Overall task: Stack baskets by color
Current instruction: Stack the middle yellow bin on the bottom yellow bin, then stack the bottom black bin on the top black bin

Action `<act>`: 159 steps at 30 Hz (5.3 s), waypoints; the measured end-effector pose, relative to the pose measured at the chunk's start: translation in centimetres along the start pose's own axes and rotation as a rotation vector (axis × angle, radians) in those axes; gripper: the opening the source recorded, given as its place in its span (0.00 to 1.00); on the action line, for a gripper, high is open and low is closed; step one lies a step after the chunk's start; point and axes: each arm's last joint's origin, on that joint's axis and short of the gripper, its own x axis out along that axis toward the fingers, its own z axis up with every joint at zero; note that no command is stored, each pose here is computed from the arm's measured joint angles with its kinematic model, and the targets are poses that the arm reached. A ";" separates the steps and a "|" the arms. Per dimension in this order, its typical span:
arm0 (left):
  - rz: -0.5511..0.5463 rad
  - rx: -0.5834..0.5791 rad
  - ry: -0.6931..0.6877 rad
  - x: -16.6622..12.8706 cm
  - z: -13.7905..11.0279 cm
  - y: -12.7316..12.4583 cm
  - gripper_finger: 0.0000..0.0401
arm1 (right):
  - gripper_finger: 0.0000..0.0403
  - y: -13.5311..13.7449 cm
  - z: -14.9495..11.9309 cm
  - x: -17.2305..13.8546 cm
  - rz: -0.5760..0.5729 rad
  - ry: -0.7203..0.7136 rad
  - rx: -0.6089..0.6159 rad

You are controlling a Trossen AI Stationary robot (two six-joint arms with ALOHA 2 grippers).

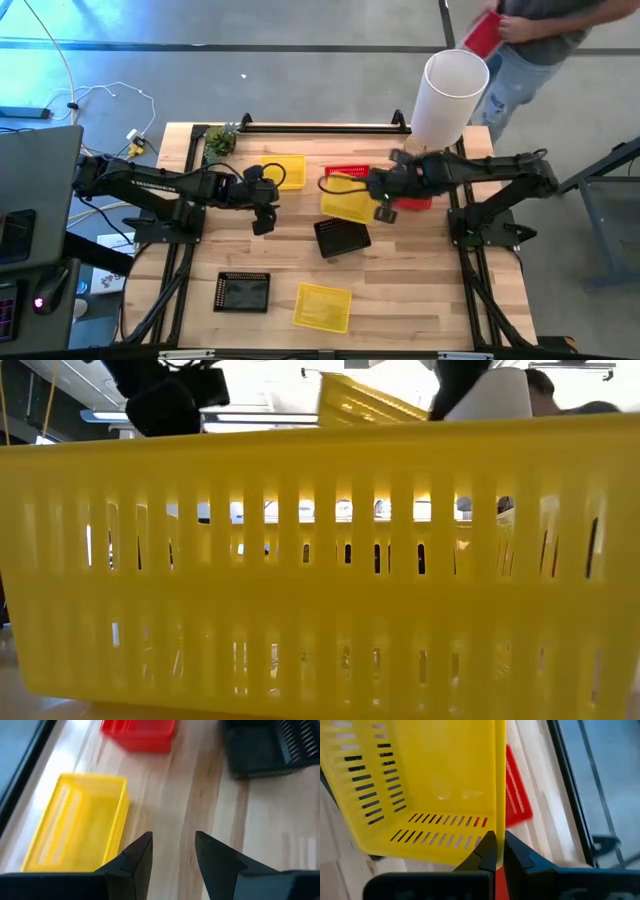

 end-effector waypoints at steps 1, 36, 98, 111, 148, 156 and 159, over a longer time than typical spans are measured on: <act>0.008 -0.013 0.018 0.0 -0.1 0.2 0.33 | 0.00 -0.2 0.4 0.3 0.017 -0.009 -0.006; -0.038 -0.130 0.088 0.3 -0.6 1.2 0.33 | 0.00 16.1 0.6 2.7 0.634 0.107 0.000; -0.037 -0.149 0.106 0.3 -0.7 1.2 0.33 | 0.25 18.9 -0.2 9.8 0.531 0.346 0.021; -0.138 -0.003 0.127 -0.3 -1.2 -1.0 0.33 | 0.28 17.2 1.7 6.5 0.358 0.288 -0.116; -0.373 -0.066 0.275 -6.3 -7.0 -11.1 0.33 | 0.28 7.5 3.0 5.0 -0.211 0.354 -0.147; -0.351 -0.100 0.247 -7.0 -7.7 -11.9 0.33 | 0.28 5.5 2.6 1.6 -0.231 0.237 -0.031; -0.321 -0.086 0.247 -6.6 -7.9 -12.3 0.33 | 0.28 4.6 2.3 0.0 -0.218 0.195 0.018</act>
